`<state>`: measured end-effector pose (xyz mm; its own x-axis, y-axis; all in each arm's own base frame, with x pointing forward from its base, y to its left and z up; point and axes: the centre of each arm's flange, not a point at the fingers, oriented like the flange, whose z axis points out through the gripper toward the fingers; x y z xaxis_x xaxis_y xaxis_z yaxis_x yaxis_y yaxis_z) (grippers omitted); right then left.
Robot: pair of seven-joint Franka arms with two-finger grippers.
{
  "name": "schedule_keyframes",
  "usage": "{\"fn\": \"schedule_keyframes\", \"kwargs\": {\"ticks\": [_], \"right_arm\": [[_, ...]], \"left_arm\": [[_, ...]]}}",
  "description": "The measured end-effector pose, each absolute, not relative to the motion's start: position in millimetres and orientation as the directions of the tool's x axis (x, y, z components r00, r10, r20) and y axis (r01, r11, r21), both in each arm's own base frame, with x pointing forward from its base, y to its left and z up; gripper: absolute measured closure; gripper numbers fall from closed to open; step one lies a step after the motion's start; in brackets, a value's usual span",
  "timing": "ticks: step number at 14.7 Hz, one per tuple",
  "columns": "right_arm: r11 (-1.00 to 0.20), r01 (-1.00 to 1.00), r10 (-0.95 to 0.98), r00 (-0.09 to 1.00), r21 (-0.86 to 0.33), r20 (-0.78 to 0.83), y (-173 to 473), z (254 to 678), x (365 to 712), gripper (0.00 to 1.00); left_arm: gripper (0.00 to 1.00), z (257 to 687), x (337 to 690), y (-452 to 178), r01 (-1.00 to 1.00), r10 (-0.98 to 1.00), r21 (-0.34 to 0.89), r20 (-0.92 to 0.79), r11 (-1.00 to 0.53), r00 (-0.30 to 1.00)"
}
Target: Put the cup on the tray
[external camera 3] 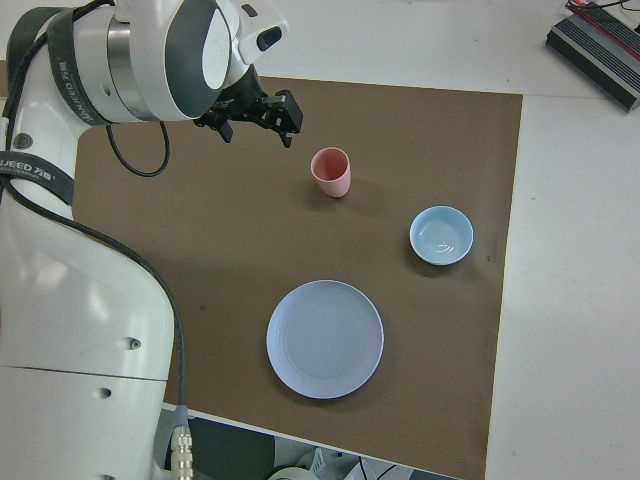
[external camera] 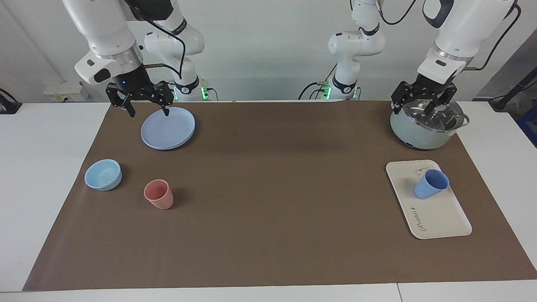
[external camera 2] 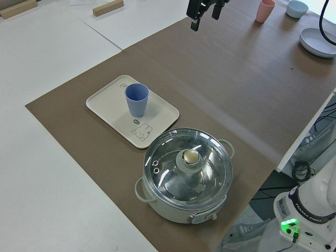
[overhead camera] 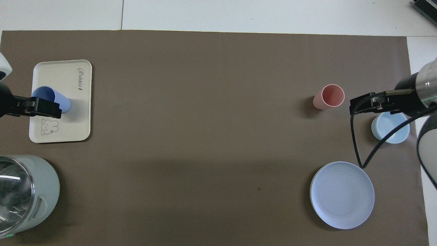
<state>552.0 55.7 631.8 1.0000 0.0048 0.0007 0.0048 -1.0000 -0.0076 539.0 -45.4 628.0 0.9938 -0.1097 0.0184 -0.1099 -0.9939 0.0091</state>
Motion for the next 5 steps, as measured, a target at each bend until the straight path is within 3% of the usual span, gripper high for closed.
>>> {"fn": "schedule_keyframes", "kwargs": {"ticks": [5], "right_arm": [[-1.000,0.005,0.005,1.000,-0.007,-0.003,55.7,631.1,551.7,0.00]], "left_arm": [[0.00,627.9,539.1,-44.6,-0.108,-0.108,0.009,0.018,-0.994,0.994]]}}
